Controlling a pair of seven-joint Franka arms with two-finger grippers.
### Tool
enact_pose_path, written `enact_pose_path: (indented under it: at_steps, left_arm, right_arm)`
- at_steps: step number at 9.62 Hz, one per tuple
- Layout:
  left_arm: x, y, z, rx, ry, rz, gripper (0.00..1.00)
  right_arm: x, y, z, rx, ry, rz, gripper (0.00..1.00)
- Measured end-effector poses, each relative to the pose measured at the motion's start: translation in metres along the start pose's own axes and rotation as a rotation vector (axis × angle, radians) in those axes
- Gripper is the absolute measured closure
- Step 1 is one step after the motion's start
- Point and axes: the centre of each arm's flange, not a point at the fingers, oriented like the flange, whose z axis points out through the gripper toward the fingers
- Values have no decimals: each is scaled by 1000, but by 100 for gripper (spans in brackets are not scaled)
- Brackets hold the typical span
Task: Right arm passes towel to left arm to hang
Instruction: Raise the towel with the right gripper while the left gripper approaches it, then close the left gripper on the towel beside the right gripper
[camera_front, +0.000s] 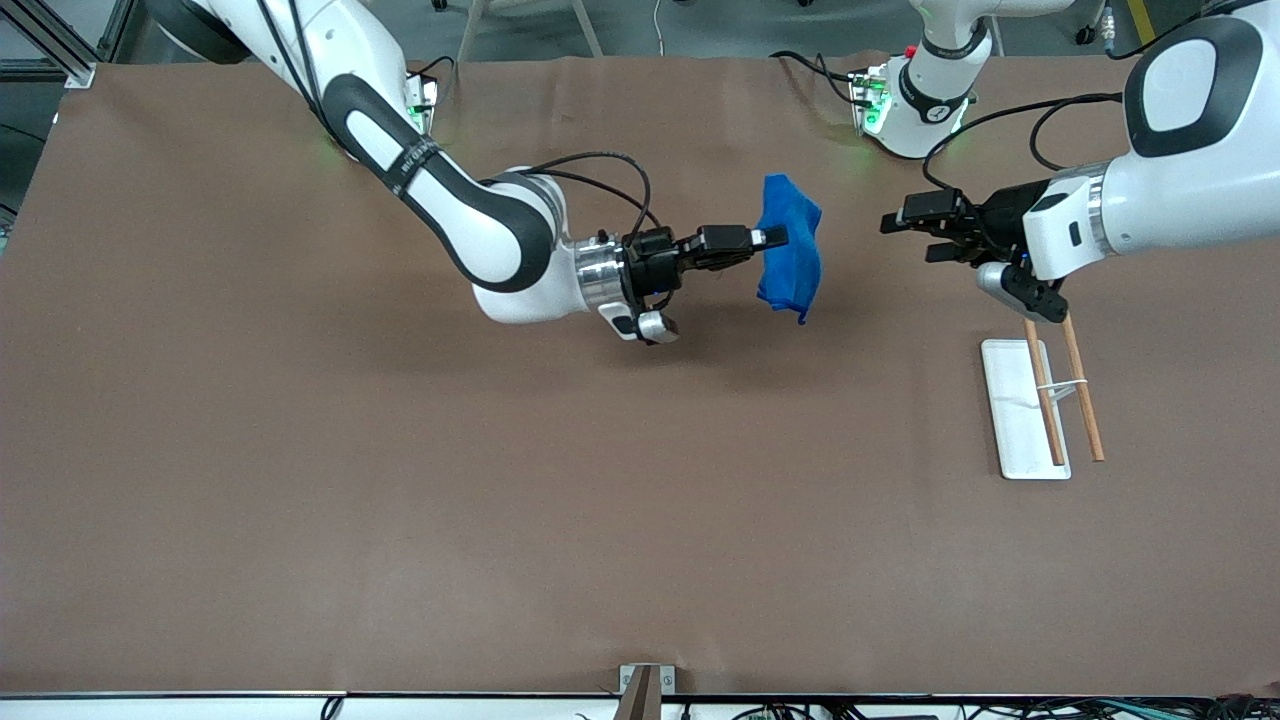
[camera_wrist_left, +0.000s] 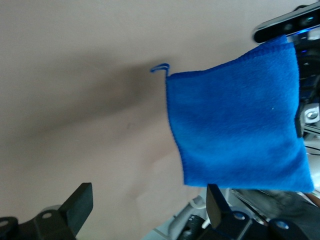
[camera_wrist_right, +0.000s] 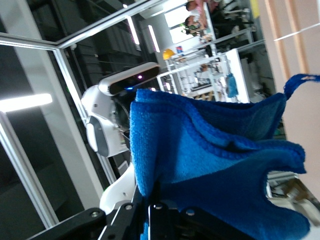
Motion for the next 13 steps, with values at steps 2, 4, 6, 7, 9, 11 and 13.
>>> enact_pose_path:
  at_steps: [2,4,6,7,9,11,13]
  left_arm:
    - [-4,-26,18,-149,4,4,0]
    - [-4,-51,32,-262,14,-12,2]
    - [4,-64,50,-381,-1,-35,3]
    - [8,-72,57,-432,-9,-43,4]
    - [17,-84,70,-520,-4,-54,6]
    - [24,-88,80,-616,29,-51,8]
    - [25,-89,84,-695,78,-43,12]
  right_arm:
    - [-4,10,12,36,12,-14,95]
    - [-4,9,13,40,14,-16,95]
    - [-3,6,13,46,16,-17,95]
    - [-3,6,13,48,19,-15,95]
    - [-3,6,14,51,19,-13,95]
    - [-6,6,17,54,14,-10,95]
    - [-6,6,17,54,14,-9,95]
